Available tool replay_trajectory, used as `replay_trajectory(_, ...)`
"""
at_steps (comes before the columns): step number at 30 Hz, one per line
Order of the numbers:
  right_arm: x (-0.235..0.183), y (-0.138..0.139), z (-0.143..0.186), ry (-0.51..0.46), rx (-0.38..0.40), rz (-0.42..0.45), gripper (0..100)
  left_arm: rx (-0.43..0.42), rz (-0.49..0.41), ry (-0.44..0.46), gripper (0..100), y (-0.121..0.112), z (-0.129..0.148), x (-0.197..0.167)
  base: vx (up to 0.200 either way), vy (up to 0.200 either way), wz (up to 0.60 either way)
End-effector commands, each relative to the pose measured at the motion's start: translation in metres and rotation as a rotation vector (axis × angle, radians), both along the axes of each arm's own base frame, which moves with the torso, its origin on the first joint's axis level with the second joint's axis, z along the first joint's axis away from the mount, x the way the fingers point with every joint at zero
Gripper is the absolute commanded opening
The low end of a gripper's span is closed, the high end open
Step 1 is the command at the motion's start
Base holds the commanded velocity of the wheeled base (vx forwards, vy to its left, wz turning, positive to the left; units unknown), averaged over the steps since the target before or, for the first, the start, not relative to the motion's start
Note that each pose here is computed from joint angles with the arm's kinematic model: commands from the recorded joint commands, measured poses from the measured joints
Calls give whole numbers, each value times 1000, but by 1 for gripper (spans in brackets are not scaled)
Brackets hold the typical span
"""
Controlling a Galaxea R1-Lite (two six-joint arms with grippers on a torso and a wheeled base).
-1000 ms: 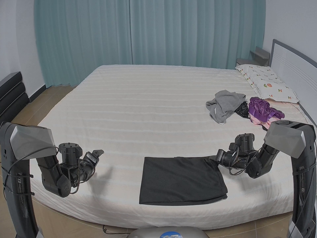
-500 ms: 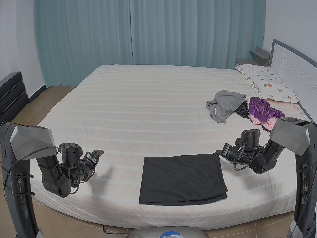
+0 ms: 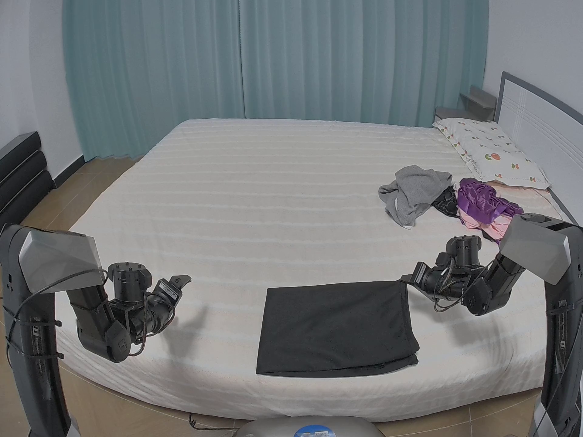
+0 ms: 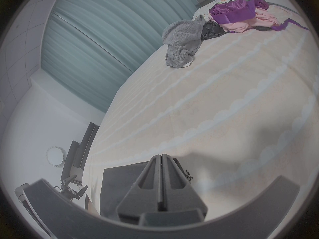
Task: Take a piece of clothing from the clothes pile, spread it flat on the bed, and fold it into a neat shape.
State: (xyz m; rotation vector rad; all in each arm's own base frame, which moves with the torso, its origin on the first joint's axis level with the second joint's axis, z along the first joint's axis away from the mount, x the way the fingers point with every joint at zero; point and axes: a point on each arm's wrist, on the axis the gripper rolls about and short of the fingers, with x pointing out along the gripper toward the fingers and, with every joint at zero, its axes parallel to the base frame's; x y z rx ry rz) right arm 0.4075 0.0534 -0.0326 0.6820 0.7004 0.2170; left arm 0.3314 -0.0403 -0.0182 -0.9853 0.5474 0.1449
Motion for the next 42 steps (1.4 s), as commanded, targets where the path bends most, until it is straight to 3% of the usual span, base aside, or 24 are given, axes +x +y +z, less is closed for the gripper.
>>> replay_trajectory(1,1,-2,-1,5,1,-4,0,-1,1,1,100,0,0,0,0,0,0)
replay_trajectory(20,-1,10,-19,79,-27,33,0,0,-6,1,100,-2,0,0,0,0,0)
replay_trajectory(21,-2,10,-23,93,-39,42,100,0,-6,1,100,-2,0,0,0,0,0)
replay_trajectory(25,-3,10,-24,96,-56,54,100,0,-6,1,100,-2,0,0,0,0,0)
replay_trajectory(34,-10,3,9,15,-37,36,100,0,-6,0,100,-2,-1,0,0,0,0)
replay_trajectory(42,-21,17,37,-63,-40,50,100,12,-7,-25,100,-10,4,-3,0,0,0)
